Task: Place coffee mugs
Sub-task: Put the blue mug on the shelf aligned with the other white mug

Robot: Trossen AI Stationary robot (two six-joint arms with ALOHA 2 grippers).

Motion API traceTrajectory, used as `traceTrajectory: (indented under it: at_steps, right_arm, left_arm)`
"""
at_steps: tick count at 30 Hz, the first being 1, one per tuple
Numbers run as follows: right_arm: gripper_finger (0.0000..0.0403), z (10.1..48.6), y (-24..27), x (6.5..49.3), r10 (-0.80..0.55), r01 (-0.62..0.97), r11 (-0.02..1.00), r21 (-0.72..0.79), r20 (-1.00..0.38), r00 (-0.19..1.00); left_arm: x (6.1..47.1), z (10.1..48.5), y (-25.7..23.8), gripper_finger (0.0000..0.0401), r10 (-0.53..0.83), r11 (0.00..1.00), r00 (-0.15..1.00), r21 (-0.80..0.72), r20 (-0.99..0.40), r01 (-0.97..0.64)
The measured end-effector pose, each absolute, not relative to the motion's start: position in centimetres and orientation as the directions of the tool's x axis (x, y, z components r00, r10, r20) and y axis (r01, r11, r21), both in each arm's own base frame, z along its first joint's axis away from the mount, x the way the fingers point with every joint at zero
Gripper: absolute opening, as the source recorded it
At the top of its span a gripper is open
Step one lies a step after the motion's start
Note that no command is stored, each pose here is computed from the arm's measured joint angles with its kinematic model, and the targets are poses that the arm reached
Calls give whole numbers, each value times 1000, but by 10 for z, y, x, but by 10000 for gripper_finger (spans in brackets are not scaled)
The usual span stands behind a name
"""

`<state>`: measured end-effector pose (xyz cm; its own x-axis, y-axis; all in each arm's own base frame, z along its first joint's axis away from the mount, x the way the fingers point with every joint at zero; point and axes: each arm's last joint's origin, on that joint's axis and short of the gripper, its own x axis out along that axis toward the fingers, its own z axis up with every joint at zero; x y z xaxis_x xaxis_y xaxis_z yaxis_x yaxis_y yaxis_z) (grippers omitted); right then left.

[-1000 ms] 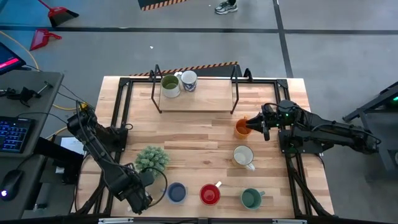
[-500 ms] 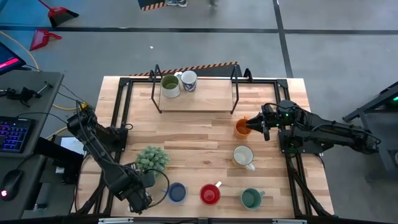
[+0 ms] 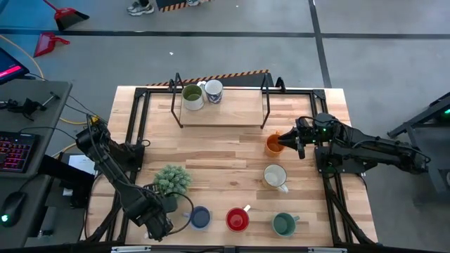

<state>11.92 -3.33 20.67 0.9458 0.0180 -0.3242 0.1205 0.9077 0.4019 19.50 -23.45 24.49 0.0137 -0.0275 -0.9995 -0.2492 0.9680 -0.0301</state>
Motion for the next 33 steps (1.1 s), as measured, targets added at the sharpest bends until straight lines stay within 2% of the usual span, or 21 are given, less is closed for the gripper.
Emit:
traceTrajectory:
  at_steps: [8,12,17,22,33]
  right_arm:
    - [97,207,-33,119,18,121,908,402,-324,946]
    - [97,207,-33,119,18,121,908,402,-325,946]
    - [97,207,-33,119,18,121,908,402,-324,946]
    - [97,207,-33,119,18,121,907,403,-325,946]
    - [97,207,-33,119,18,121,907,403,-325,946]
  left_arm:
    - [204,232,-245,214,-62,982,24,-65,-998,-176]
    - [209,223,-245,214,-40,977,3,-40,-999,-211]
    - [216,209,-250,214,-27,986,-6,-26,-1000,-162]
    - [221,199,-249,214,-17,978,-46,-7,-999,-208]
    - [226,195,-247,213,-5,974,-48,6,-999,-226]
